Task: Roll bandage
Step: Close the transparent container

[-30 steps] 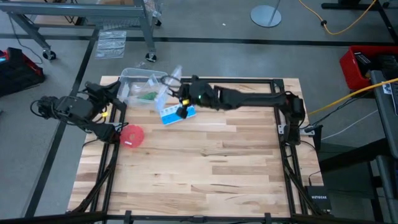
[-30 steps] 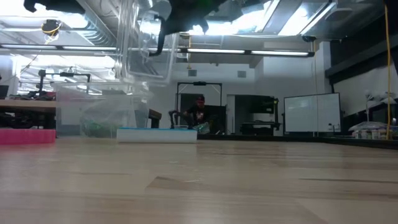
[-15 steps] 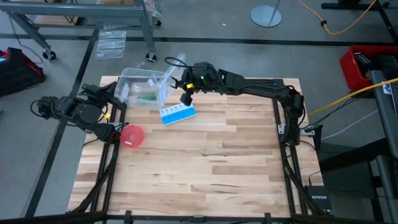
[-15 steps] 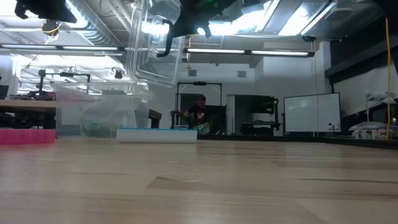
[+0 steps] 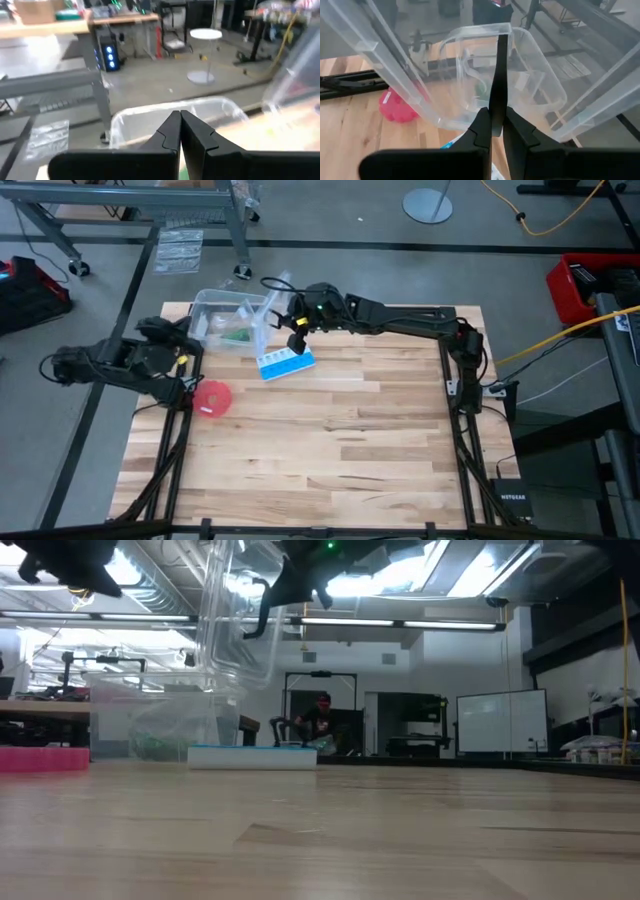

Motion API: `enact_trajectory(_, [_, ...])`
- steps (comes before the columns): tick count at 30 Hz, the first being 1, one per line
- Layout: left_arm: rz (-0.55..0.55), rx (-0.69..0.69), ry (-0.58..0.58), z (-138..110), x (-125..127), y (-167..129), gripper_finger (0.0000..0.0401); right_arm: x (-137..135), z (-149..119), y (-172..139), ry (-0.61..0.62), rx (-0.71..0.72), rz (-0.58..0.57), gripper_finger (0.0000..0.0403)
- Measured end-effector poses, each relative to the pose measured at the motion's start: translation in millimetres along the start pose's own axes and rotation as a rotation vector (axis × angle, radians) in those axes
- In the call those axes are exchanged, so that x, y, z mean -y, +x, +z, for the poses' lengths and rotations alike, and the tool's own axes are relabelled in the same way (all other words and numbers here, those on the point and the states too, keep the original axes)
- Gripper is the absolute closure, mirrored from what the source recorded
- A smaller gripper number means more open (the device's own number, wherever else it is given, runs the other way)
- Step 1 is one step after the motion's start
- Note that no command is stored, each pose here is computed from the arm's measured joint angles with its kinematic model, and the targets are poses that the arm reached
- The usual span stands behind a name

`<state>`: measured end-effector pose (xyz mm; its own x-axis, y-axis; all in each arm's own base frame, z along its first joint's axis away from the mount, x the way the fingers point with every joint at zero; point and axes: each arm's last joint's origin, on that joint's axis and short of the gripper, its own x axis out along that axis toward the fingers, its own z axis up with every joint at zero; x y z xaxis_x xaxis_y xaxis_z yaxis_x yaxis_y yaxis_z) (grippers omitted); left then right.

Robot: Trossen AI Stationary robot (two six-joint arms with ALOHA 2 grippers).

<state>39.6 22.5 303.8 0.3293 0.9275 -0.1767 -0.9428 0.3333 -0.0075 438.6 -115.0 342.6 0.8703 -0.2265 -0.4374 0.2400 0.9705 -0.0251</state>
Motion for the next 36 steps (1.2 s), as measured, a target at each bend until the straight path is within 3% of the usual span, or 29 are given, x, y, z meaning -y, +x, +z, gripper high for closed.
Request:
enact_trajectory(14, [0.197, -0.172, 0.188, -20.4, 55.0, 43.3, 0.0398, -1.9, -3.5, 2.6, 0.001, -0.022, 0.059, 0.0375])
enact_trajectory(19, [0.145, -0.237, 0.231, -16.4, 78.1, 75.6, 0.0398, -2.8, -5.7, 2.3, 0.001, -0.044, 0.081, 0.0375])
enact_trajectory(24, [0.069, -0.285, 0.255, -15.9, 89.3, 109.0, 0.0398, -3.0, -17.5, 0.7, -0.027, -0.168, 0.088, 0.0375])
enact_trajectory(31, [-0.019, -0.466, 0.237, -36.3, 91.3, 151.1, 0.0398, -3.5, -24.7, -8.4, -0.085, -0.282, 0.107, 0.0375])
enact_trajectory(36, [-0.118, -0.571, 0.212, -55.0, 99.9, 174.5, 0.0398, -3.4, -14.9, -19.6, -0.108, -0.28, 0.115, 0.0375])
